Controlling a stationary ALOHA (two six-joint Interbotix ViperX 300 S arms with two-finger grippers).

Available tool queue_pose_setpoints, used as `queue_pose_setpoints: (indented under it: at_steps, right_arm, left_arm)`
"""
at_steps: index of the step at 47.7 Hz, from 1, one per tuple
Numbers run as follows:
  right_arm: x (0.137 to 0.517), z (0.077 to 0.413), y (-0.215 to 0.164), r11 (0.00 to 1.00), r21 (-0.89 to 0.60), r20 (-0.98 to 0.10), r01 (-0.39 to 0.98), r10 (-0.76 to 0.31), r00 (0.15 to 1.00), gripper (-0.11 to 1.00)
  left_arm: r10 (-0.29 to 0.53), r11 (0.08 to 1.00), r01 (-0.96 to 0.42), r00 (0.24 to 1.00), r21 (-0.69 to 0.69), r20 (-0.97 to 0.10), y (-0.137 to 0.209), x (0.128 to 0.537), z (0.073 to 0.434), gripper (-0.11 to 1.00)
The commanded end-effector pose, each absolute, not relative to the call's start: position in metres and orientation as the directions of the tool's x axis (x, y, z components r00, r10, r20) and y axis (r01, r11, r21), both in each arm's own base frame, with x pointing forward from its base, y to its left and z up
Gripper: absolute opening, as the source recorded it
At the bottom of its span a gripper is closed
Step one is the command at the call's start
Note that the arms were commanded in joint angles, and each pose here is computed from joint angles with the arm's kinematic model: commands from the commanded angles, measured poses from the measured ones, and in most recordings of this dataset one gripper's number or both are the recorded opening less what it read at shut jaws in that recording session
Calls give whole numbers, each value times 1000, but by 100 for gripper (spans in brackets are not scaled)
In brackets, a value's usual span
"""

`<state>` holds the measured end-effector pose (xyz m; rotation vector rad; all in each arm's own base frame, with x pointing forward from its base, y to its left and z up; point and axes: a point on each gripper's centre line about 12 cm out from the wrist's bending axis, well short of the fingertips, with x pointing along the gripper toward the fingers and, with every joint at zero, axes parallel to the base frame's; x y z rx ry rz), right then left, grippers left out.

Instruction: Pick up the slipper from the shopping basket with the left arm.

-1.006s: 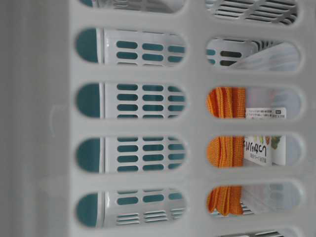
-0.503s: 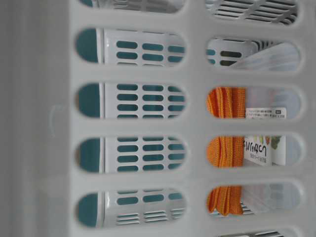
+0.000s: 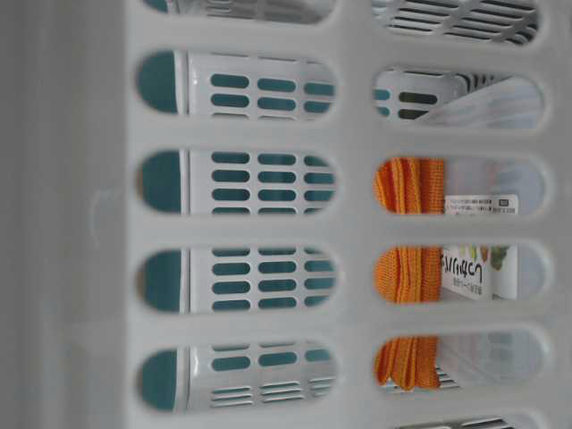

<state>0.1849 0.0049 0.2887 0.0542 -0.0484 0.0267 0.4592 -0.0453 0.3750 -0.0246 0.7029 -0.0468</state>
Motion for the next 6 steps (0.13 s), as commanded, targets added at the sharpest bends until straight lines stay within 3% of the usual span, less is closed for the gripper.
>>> queue_pose_setpoints:
  at_steps: [1, 6]
  right_arm:
    - [186, 291, 5, 998, 58, 55, -29, 26, 998, 0]
    - [186, 291, 5, 998, 56, 54, -29, 26, 998, 0]
  left_arm:
    - [-55, 998, 41, 797, -37, -601, -46, 453, 396, 7]
    - [-54, 999, 41, 795, -36, -604, -46, 453, 395, 7]
